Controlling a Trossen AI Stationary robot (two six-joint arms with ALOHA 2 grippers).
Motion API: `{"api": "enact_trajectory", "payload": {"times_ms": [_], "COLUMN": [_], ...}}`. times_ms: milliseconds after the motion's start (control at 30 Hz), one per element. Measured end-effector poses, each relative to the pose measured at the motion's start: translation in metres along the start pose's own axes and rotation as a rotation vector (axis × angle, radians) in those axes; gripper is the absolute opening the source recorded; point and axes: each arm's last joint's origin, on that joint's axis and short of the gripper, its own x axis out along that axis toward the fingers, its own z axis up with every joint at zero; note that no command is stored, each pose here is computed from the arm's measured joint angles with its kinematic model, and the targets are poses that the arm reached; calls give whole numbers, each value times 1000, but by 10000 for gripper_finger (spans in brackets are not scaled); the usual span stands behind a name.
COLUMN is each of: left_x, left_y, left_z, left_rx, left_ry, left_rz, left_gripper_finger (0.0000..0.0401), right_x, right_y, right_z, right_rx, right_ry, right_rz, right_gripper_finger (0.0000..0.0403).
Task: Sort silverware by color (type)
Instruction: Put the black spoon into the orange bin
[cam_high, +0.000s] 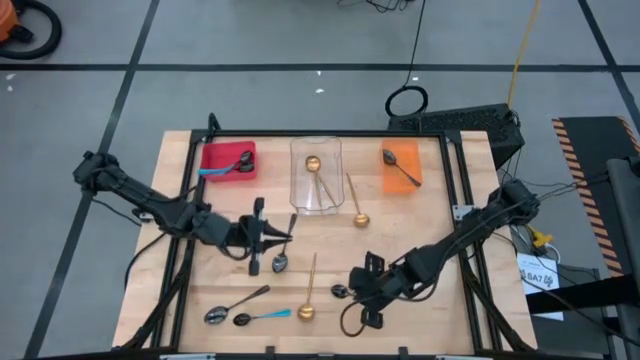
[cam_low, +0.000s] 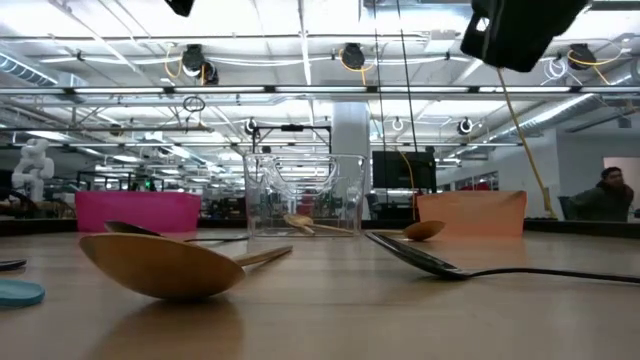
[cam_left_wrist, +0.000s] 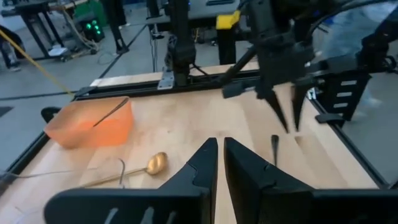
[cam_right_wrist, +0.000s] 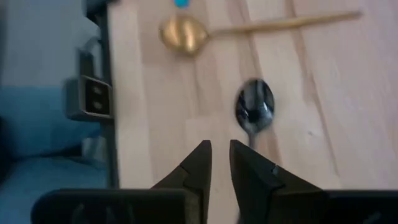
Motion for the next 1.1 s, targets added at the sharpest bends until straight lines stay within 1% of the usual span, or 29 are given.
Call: {"api": "enact_trajectory", "payload": {"times_ms": [200,300,433,567,700,900,967,1033,1100], "left_x": [-9,-13,-17,-21,-22,-23,-23,-23,-23], "left_y": [-19,-25,-31,-35,-38,-38,-38,-38,-38], "left_z": [-2,-4,-7,-8,-8,-8,-8,-8,-8], "left_rx": [37,56,73,84,89,98,98,103,105], "left_ry": [2,13,38,35,32,32,32,32,32], "left_rz": [10,32,51,73,81,79,79,79,79], "left_gripper_finger": [37,37,37,37,37,37,37,37,37], "right_x": [25,40,58,70,80,85,85,85,88], "right_y": [4,9,12,8,5,2,0,-2,-4], "right_z": [-6,-11,-22,-27,-31,-32,-30,-28,-28], "right_rx": [22,-33,-113,-107,-97,-87,-81,-74,-72], "right_ry": [79,81,53,87,108,98,92,92,98], "right_rz": [-67,-90,-190,-230,-254,-290,-294,-300,-302], "right_gripper_finger": [47,47,47,57,90,167,187,198,201]}}
